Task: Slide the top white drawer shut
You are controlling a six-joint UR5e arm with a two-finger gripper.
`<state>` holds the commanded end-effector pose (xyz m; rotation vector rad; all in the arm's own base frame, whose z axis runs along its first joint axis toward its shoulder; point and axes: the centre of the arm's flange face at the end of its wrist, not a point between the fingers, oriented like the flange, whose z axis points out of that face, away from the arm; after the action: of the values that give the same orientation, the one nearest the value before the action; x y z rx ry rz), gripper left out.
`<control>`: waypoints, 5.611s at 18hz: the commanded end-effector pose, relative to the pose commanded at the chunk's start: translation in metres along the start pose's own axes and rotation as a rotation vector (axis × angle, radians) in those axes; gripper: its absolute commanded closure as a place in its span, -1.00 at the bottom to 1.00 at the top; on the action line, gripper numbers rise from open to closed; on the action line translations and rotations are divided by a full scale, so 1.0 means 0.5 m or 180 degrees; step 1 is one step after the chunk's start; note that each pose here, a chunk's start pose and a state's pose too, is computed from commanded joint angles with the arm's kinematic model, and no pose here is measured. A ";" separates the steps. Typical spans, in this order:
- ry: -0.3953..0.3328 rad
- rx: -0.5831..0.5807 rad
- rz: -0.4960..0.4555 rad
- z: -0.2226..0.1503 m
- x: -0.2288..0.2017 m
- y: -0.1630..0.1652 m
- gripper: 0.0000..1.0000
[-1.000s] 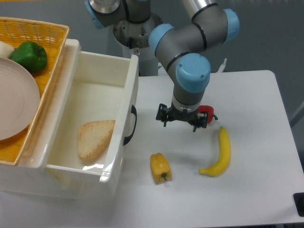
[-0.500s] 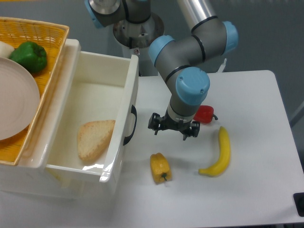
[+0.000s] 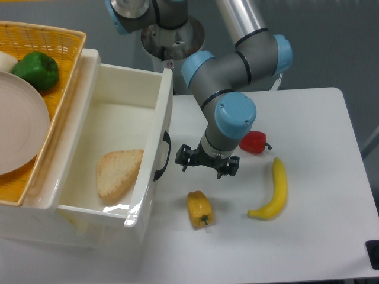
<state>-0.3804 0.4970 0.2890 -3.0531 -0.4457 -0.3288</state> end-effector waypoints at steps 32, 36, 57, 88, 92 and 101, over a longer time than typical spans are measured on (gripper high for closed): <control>0.0138 0.0065 0.0183 -0.013 0.087 -0.018 -1.00; 0.0183 0.0075 0.0189 -0.017 0.096 -0.017 -1.00; 0.0178 0.0030 0.0504 -0.017 0.222 -0.037 -1.00; 0.0125 0.0062 0.0800 -0.021 0.308 -0.067 -1.00; 0.0143 0.0050 0.0791 -0.017 0.308 -0.067 -1.00; 0.0078 0.0151 0.0705 -0.055 0.231 -0.061 -1.00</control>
<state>-0.2867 0.5563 0.3406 -3.0087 -0.1101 -0.3393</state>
